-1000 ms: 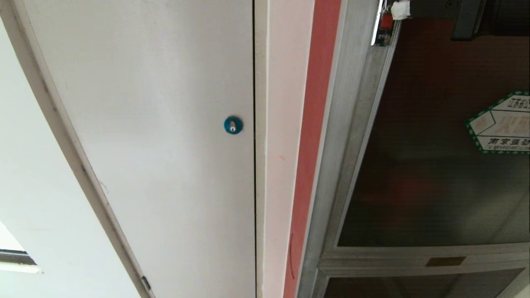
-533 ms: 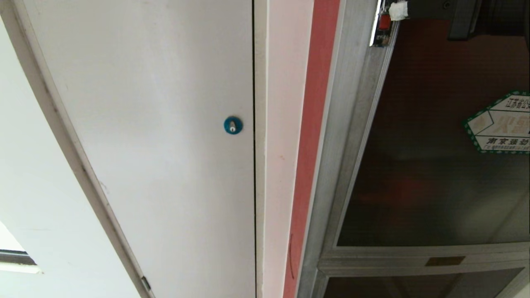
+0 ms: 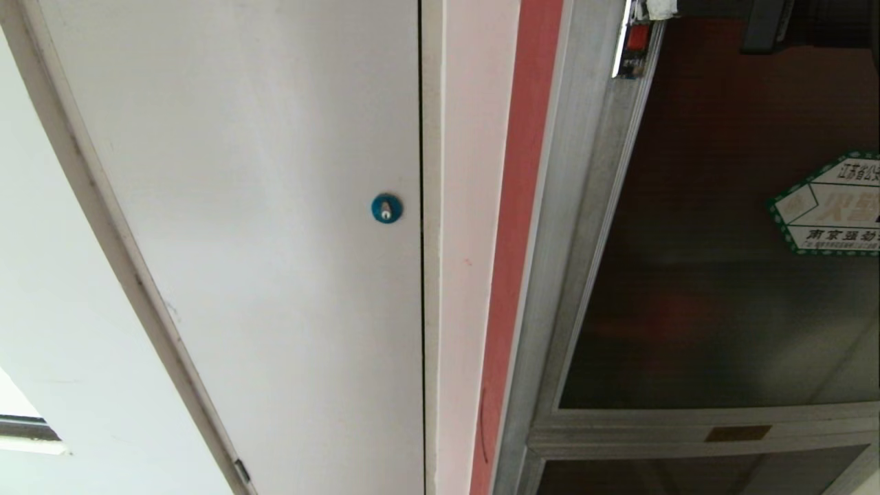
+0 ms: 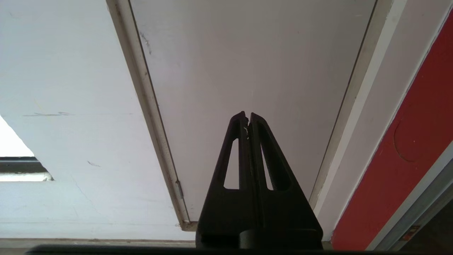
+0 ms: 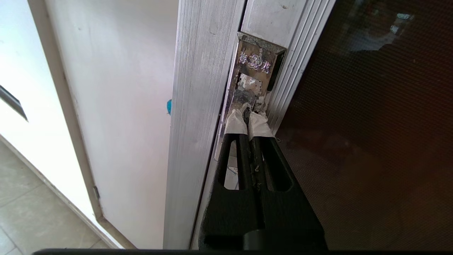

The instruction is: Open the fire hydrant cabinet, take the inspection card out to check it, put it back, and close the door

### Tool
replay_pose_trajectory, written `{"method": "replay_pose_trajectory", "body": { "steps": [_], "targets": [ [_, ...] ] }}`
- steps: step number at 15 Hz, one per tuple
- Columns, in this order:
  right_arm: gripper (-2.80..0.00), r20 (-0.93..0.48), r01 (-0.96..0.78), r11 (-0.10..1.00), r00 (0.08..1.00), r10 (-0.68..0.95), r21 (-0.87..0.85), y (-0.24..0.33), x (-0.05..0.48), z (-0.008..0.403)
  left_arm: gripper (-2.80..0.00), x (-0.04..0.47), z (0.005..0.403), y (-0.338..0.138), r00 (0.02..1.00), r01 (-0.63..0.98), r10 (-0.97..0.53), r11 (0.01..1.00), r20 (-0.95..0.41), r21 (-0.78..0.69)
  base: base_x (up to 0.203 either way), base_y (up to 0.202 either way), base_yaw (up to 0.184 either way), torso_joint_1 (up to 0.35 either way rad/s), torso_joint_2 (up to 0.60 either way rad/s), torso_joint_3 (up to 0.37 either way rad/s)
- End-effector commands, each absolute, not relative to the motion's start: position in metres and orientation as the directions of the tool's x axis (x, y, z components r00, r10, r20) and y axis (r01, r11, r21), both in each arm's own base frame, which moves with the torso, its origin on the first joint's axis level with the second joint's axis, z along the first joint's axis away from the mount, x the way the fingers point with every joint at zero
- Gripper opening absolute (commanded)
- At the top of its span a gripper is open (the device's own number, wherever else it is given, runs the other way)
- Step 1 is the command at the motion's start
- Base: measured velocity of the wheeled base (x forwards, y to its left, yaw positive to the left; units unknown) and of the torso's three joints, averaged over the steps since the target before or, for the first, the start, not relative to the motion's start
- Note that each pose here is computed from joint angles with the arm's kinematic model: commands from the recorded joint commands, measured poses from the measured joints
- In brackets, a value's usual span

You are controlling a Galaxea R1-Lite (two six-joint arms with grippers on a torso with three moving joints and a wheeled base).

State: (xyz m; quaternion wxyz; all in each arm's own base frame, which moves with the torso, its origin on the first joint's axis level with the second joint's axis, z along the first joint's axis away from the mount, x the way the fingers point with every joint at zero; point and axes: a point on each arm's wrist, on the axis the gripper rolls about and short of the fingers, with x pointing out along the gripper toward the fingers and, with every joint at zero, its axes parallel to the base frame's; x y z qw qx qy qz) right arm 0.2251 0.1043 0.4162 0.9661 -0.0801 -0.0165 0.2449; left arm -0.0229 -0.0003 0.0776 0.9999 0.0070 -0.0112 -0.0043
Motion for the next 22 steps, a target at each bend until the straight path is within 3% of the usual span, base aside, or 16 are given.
{"method": "replay_pose_trajectory", "body": {
  "steps": [1,22],
  "targets": [
    [-2.8,-0.029,-0.476,0.864,0.878,0.478,-0.163,0.107,0.229,0.412,-2.8,-0.022,0.076,0.0,1.0,0.007,-0.008,1.0,0.015,0.014,0.0,0.0,0.0,0.0,0.0,0.0],
    [-2.8,-0.055,-0.493,0.854,0.87,0.491,-0.165,0.124,0.218,0.407,-2.8,-0.022,0.076,0.0,1.0,0.007,-0.008,1.0,0.015,0.014,0.0,0.0,0.0,0.0,0.0,0.0]
  ]
}}
